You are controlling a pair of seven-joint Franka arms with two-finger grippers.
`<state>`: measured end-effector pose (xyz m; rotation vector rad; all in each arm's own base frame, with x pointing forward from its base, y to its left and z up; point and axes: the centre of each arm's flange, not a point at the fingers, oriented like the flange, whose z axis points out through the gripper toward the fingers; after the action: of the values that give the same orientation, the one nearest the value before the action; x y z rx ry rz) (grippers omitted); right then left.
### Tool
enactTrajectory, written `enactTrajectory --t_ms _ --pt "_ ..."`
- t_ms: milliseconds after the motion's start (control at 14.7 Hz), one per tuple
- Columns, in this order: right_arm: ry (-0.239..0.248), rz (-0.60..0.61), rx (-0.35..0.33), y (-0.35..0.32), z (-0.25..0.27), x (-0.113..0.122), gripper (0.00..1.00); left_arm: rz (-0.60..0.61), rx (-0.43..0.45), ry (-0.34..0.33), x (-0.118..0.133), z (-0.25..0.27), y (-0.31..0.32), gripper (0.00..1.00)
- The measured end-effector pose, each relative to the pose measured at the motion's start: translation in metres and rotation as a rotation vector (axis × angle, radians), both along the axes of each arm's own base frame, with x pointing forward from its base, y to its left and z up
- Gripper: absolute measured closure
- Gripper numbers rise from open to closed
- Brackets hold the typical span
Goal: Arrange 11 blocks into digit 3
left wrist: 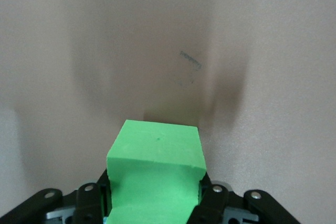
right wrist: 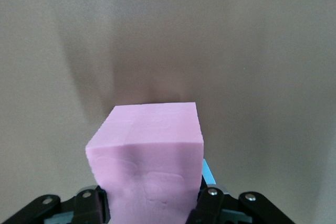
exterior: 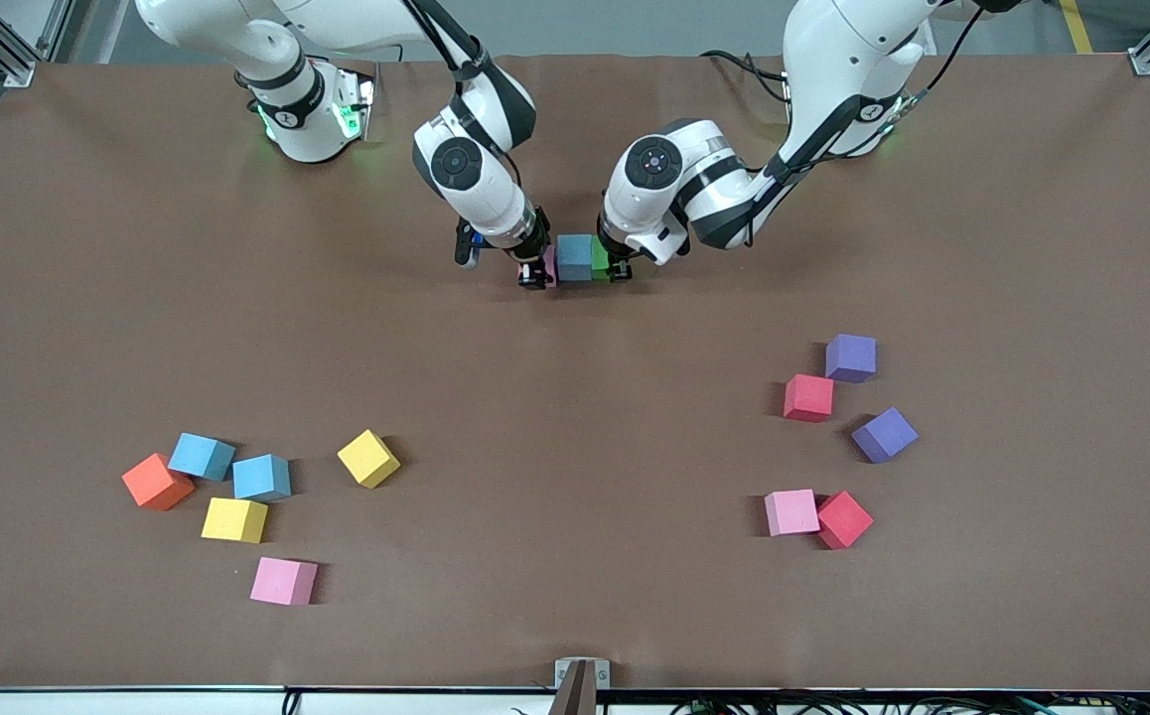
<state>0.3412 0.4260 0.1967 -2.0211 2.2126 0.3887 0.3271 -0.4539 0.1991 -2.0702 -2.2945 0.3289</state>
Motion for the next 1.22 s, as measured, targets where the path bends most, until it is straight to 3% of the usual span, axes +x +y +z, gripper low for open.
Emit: enactTrajectory --t_ms 68,204,407,475,1222 --pt "0.005 -0.017 -0.001 0.0 0.0 0.0 0.44 0.0 0.0 0.0 0.0 0.0 0.0 0.41" --pt "0.021 -0.058 -0.007 0.0 -0.001 0.001 0.33 0.0 0.0 0.002 0.0 -0.001 0.0 0.36" --pt "0.067 -0.06 -0.028 0.004 -0.001 0.002 0.02 -0.002 0.002 0.017 -0.003 -0.007 -0.001 0.07" --pt "0.079 -0.056 -0.033 0.005 0.0 0.002 0.0 -0.001 0.002 0.022 -0.003 -0.009 -0.001 0.0" --pt "0.079 -0.027 -0.044 0.008 0.0 0.002 0.0 -0.018 0.028 0.021 -0.003 0.002 -0.005 0.0"
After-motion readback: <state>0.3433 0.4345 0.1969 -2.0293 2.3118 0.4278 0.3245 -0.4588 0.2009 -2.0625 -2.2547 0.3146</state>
